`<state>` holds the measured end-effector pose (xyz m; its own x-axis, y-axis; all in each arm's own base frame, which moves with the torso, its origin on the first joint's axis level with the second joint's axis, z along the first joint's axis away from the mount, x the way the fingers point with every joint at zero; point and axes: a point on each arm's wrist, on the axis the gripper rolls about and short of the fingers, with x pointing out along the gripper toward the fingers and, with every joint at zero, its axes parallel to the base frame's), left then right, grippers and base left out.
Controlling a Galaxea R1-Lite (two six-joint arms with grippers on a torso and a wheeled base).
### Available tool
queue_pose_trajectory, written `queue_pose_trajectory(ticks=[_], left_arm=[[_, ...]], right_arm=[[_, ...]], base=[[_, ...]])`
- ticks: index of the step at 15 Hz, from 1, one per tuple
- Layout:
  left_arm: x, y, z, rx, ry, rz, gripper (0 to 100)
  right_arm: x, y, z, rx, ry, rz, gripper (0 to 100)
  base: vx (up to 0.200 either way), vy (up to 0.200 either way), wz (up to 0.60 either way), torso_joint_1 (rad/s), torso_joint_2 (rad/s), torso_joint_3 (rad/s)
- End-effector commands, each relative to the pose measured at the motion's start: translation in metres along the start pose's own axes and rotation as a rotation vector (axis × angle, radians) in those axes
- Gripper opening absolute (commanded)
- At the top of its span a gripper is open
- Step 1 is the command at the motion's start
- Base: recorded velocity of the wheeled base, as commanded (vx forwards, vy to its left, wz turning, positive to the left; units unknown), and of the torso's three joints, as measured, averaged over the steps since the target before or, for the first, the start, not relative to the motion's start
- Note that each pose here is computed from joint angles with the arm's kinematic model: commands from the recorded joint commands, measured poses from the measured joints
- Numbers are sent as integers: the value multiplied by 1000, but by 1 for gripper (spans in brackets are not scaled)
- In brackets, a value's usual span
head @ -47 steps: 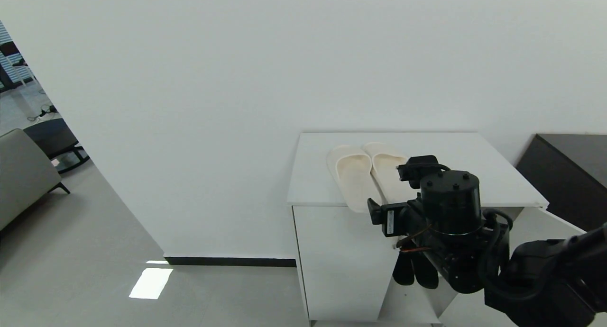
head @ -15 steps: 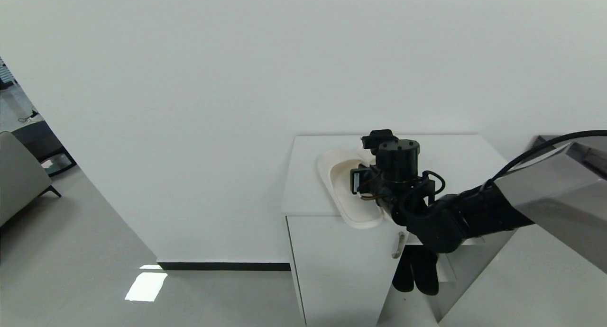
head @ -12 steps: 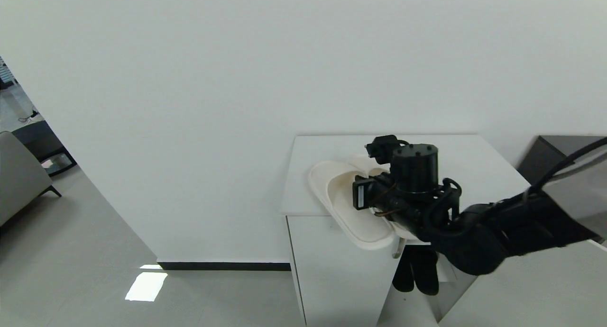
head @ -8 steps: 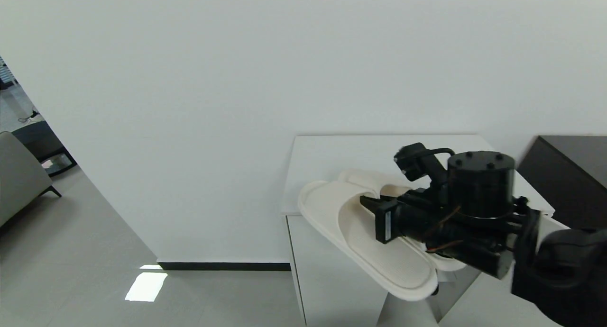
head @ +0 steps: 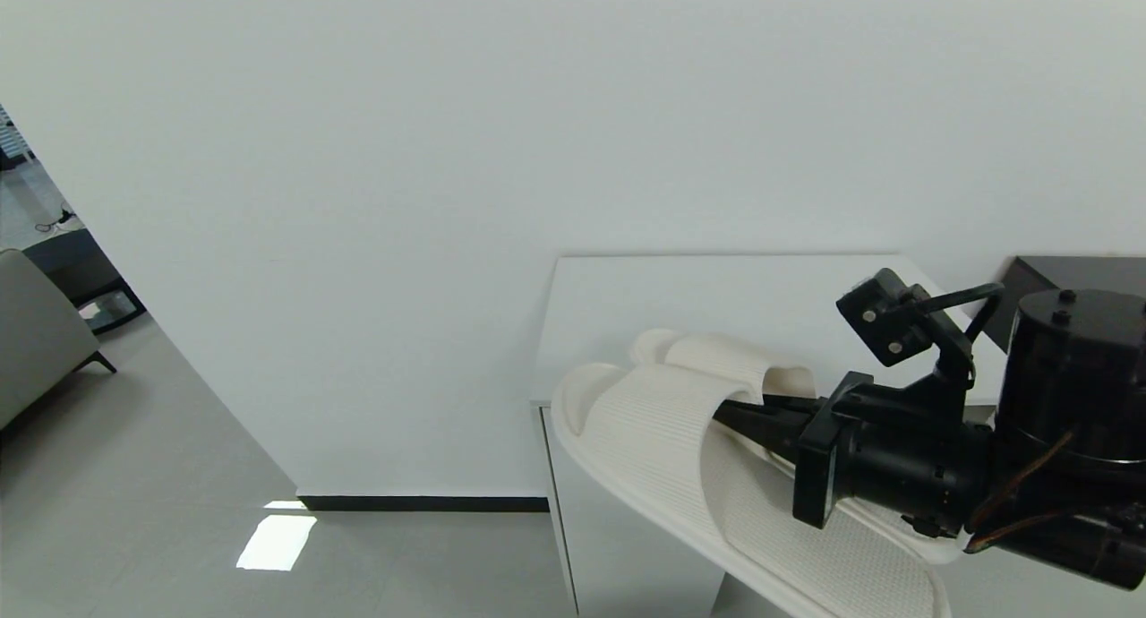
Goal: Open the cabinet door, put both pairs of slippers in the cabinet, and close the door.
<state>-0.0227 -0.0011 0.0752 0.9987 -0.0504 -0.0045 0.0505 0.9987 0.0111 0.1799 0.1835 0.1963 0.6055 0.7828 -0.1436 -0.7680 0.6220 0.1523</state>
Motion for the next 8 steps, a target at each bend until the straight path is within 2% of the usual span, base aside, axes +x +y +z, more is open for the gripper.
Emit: queue_pose_trajectory(ticks=[1,8], left_arm=[[0,0,0,1,2,0,0],[0,0,0,-1,2,0,0]], right_arm=[[-2,1,1,0,-5,4,0],[1,-1,-4,1,16,0,0]], base=[[-200,0,0,2,2,2],[-200,0,0,0,2,2]])
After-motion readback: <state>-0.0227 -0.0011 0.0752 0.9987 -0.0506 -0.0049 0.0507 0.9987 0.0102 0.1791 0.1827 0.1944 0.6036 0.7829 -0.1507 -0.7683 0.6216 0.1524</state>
